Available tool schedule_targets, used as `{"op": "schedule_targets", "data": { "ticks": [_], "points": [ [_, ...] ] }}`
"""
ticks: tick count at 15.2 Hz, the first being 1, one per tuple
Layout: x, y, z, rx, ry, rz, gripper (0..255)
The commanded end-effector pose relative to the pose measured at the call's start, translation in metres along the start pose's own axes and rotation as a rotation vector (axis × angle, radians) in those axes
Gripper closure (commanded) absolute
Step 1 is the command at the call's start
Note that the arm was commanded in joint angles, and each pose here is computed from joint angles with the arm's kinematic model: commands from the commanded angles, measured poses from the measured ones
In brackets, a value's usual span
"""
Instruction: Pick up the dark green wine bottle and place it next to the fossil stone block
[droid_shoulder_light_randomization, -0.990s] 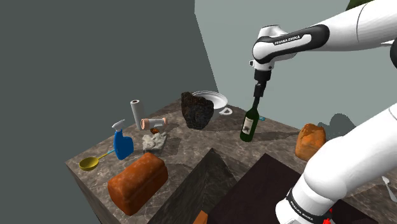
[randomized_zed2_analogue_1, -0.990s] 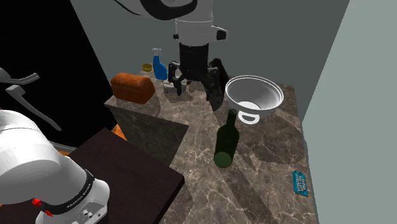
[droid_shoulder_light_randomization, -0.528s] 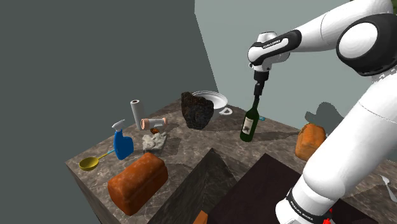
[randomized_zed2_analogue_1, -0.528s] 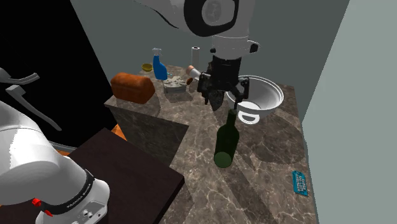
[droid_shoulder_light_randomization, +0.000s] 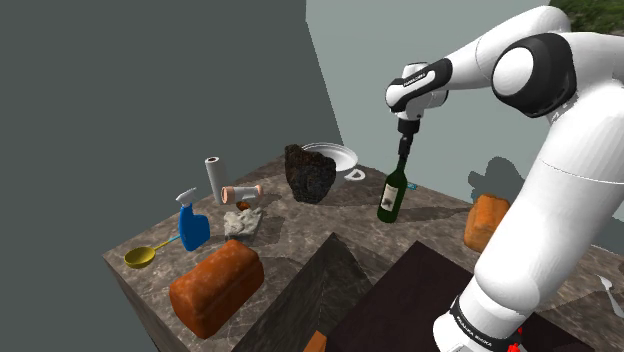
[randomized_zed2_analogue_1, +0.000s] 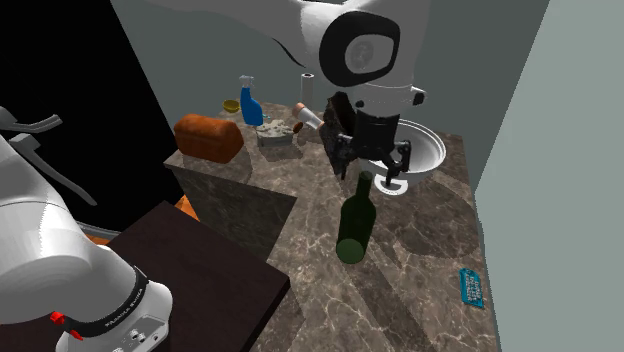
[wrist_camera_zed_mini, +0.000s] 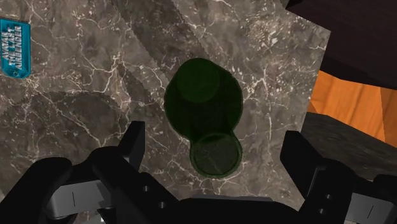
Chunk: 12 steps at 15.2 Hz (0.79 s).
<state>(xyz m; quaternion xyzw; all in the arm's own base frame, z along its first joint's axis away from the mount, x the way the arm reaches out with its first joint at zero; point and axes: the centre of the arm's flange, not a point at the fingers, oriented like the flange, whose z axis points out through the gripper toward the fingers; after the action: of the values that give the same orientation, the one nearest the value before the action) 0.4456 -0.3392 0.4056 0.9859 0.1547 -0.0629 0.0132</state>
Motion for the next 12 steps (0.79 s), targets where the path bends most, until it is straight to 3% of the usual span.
{"op": "schedule_targets", "data": {
  "ticks": [1,10,11,12],
  "points": [
    [-0.0012,0.0006,0.0102,0.0,0.0,0.0,0],
    [-0.0013,0.0006,0.0184,0.0,0.0,0.0,0],
    [-0.0013,0.0006,0.0184,0.0,0.0,0.0,255],
    [-0.0013,0.0006,0.0184,0.0,0.0,0.0,255]
  ]
}}
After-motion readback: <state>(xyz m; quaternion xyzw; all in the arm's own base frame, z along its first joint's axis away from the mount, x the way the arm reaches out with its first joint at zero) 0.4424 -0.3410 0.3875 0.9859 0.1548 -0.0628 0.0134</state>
